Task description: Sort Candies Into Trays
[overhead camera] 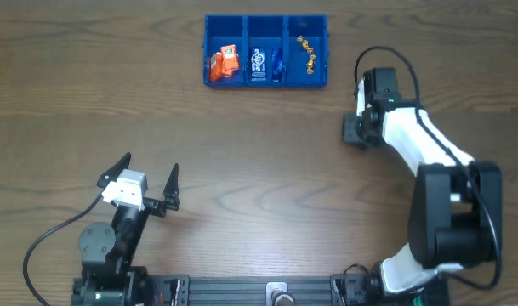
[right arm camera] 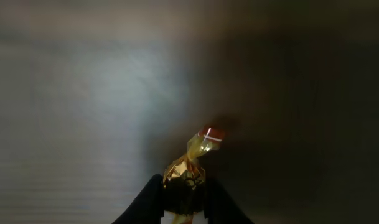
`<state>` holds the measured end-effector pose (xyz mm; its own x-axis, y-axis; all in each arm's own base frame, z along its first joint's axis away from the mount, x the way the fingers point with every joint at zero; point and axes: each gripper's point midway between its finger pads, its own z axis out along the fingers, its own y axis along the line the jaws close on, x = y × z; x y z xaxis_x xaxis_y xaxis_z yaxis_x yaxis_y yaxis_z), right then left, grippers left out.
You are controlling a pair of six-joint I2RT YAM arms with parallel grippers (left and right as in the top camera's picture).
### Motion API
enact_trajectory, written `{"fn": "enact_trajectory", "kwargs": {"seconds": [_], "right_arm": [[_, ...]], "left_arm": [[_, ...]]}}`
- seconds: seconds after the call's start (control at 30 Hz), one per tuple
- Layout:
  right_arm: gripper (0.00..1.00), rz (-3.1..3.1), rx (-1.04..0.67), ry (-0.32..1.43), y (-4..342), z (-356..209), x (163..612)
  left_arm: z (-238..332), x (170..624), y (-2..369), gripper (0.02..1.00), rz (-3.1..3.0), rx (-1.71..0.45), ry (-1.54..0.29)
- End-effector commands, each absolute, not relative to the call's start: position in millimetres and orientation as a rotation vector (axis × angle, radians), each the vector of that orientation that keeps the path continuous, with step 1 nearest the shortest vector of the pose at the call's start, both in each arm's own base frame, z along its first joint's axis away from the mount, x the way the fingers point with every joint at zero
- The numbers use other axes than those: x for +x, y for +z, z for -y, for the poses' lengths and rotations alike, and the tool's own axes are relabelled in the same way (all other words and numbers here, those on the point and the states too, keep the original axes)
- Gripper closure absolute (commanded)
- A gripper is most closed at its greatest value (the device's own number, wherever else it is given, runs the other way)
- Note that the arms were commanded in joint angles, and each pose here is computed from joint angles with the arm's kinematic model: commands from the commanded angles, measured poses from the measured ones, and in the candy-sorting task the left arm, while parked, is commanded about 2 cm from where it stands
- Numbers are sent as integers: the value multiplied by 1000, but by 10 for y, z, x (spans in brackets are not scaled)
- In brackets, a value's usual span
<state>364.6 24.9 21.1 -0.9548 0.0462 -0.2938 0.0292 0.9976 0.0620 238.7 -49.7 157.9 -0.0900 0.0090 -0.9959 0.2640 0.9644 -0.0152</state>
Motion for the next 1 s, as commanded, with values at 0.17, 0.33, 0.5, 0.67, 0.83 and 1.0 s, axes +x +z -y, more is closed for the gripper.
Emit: {"fn": "enact_trajectory", "kwargs": {"seconds": [0.17,0.33,0.5,0.67,0.83,1.0], "right_arm": [[809,-2138,-50,303,2219,-1014,4661],[809,-1985,-112,342,2467,-1437,5048],[809,-2038,-113,290,2105,-1665,5396],[809,-2100,-109,242,1694,-1751,5570],[809,-2140,-63,124,1461,-1589,5608],[809,-2151,-59,111,1430,-1569,5599]], "left_arm": [[511,2379,1421,20,-1696,207,-237],[511,2379,1421,20,-1696,207,-237],[511,2379,1421,23,-1696,207,-237],[511,2379,1421,20,-1696,207,-237],[512,2379,1421,20,-1696,207,-238],[511,2379,1421,20,-1696,207,-237]]}}
